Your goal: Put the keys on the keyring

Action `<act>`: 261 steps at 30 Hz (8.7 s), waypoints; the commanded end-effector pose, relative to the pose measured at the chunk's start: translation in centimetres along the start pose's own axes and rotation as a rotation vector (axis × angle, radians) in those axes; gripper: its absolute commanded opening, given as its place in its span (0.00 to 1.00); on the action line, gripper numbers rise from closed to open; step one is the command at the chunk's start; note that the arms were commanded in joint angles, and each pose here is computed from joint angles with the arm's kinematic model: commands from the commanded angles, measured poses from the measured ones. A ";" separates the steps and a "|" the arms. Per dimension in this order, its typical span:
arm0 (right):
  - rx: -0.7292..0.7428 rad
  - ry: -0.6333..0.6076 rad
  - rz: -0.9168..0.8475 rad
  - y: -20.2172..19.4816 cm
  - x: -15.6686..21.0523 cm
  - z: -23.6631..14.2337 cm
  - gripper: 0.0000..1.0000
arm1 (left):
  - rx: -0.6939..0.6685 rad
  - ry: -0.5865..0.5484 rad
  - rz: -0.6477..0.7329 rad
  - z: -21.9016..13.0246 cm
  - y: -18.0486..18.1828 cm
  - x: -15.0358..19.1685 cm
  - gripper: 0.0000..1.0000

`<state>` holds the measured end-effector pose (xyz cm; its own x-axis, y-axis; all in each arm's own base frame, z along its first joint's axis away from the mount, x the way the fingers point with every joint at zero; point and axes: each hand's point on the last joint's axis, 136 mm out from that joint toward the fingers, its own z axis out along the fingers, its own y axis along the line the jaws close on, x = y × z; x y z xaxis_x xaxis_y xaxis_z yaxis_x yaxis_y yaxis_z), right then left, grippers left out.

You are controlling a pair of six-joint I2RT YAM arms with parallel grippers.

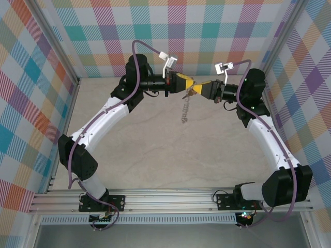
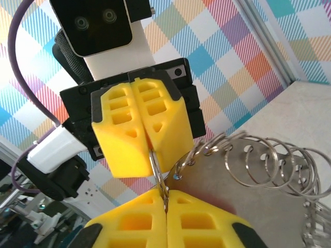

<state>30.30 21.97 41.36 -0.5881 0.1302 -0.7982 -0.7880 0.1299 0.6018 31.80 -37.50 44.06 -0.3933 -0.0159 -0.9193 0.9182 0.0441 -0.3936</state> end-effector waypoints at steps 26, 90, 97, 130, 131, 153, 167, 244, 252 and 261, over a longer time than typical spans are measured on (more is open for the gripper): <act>-0.015 0.044 0.038 -0.6 4.0 1.2 0.38 | 0.038 -0.072 0.077 -1.1 -3.3 -2.3 0.00; 0.104 -0.032 -0.094 0.6 1.0 0.4 0.29 | 0.038 -0.080 0.072 -1.3 -3.7 -2.6 0.00; 0.095 -0.034 -0.067 0.2 1.7 0.6 0.00 | 0.015 -0.112 0.054 -1.3 -3.1 -2.8 0.00; 0.174 -0.040 -0.013 -0.7 3.5 1.0 0.36 | -0.052 -0.193 0.008 -1.7 -2.1 -2.5 0.00; 0.186 -0.052 -0.014 -0.5 3.5 0.4 0.40 | -0.054 -0.199 0.003 -1.7 -2.1 -2.6 0.00; 0.197 -0.230 -0.032 1.6 -2.1 -2.0 0.43 | -0.006 -0.237 -0.028 -1.9 -2.8 -3.0 0.00; 0.139 -0.228 -0.046 2.2 -3.1 -0.4 0.42 | -0.005 -0.237 -0.030 -1.7 -2.8 -3.1 0.00; 0.032 0.196 -0.071 1.0 1.7 1.0 0.00 | 0.107 0.270 -0.008 -2.0 -1.9 3.4 0.28; 0.066 0.188 -0.071 0.2 1.8 1.0 0.00 | 0.034 0.223 0.040 -2.6 -1.8 1.7 0.28; 0.067 0.180 -0.072 0.0 1.7 1.1 0.00 | 0.048 0.213 0.034 -2.7 -2.4 1.4 0.29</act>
<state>29.84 23.22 38.81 -0.6064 -0.0687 -0.7922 -0.7830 0.2251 0.5799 29.89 -35.38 42.26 -0.3837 0.2179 -0.8974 0.9201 0.0080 -0.3915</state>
